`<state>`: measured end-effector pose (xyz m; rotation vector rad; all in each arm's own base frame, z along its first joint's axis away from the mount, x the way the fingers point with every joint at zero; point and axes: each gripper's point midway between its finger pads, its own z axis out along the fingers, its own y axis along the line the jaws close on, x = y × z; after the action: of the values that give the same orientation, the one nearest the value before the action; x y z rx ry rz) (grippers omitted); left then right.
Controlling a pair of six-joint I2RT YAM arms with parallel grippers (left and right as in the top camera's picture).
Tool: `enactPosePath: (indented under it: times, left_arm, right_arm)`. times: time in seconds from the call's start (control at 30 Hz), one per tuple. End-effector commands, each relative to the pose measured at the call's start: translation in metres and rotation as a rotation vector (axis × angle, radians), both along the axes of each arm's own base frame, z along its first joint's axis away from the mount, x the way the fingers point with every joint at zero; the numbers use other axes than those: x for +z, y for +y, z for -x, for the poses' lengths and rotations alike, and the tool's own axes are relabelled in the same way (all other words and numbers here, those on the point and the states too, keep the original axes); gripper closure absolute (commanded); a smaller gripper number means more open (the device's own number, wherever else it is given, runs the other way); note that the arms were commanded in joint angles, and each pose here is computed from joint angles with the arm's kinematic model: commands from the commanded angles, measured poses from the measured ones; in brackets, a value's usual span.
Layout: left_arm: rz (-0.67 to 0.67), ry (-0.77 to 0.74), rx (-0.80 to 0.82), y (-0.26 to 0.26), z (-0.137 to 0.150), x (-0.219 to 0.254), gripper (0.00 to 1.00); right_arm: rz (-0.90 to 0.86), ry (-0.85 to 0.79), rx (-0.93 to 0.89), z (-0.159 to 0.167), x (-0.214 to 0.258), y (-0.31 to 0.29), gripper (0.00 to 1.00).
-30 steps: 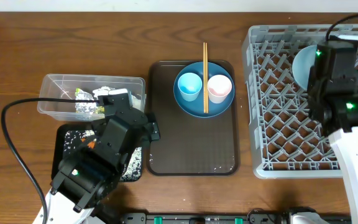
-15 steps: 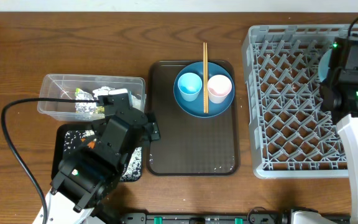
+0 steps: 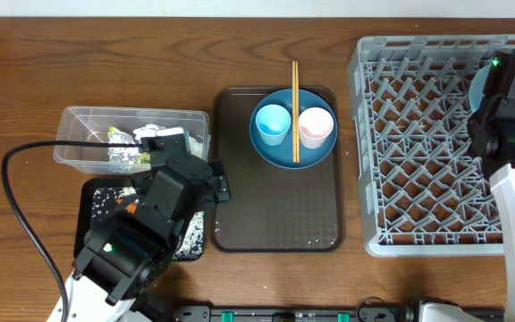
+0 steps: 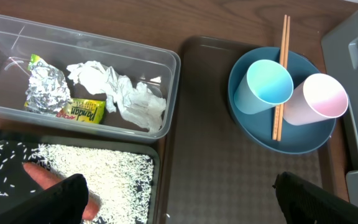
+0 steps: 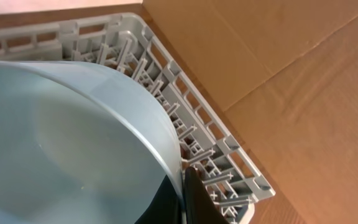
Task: Sort waste into correct bins and load items into the dishwasher rack
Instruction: 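Open the right gripper and release the bowl in the rack's upper right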
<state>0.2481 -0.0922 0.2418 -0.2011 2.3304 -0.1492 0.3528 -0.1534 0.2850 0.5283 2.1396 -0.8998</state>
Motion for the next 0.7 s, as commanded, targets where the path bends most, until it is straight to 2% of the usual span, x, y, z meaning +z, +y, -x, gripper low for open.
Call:
enactPosePath:
  times: [0.0,0.67]
  left_arm:
    - [-0.009,-0.010,0.010,0.003,-0.001,0.003,0.02]
    - [-0.009,-0.010,0.010,0.003,-0.001,0.003,0.02]
  right_arm:
    - [0.037,0.002,-0.010,0.000,0.010,-0.006,0.99]
    - [0.151,0.095,0.097,-0.044,-0.003,-0.012,0.99]
